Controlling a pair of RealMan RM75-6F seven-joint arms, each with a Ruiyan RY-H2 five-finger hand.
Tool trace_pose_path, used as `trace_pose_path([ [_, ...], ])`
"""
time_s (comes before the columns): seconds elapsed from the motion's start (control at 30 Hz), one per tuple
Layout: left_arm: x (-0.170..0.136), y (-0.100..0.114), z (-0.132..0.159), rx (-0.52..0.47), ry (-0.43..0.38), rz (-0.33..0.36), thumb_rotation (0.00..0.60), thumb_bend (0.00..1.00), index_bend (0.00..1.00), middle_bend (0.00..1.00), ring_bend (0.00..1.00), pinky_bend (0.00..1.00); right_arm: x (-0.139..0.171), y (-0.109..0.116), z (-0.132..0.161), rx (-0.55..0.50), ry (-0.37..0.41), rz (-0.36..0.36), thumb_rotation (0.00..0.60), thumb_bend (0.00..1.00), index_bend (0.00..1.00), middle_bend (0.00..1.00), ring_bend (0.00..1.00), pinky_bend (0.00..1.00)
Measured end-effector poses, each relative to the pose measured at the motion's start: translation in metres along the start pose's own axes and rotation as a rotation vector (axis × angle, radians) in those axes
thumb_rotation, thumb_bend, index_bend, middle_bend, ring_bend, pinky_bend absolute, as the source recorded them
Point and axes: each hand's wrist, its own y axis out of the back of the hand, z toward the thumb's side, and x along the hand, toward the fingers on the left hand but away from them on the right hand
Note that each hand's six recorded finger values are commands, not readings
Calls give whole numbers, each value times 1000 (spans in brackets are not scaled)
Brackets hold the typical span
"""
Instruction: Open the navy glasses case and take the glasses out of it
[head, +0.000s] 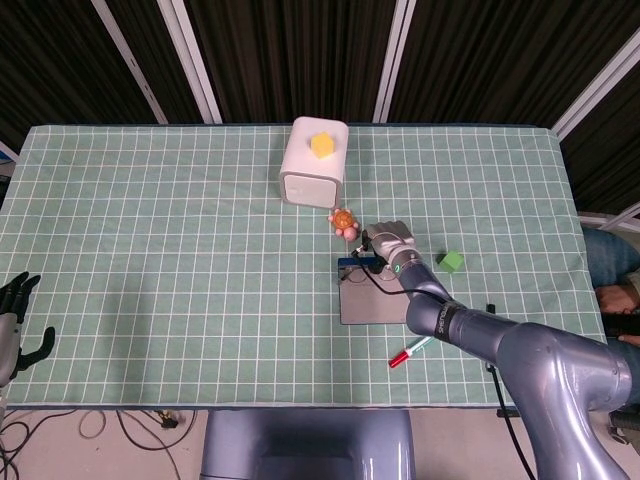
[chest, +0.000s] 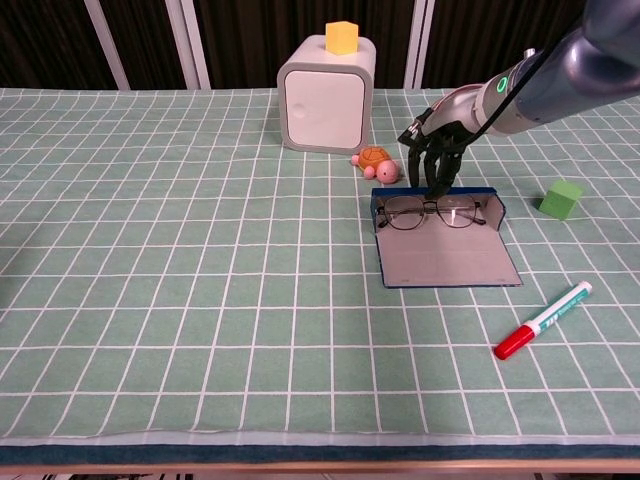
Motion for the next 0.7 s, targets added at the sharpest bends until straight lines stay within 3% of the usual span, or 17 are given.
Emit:
trace_pose_path([
  [0.7,0,0,-1,0,4,-1,600,443,52,0,0,0,-3,-4,-1,-8,2,8,600,393,448,492,415,229],
])
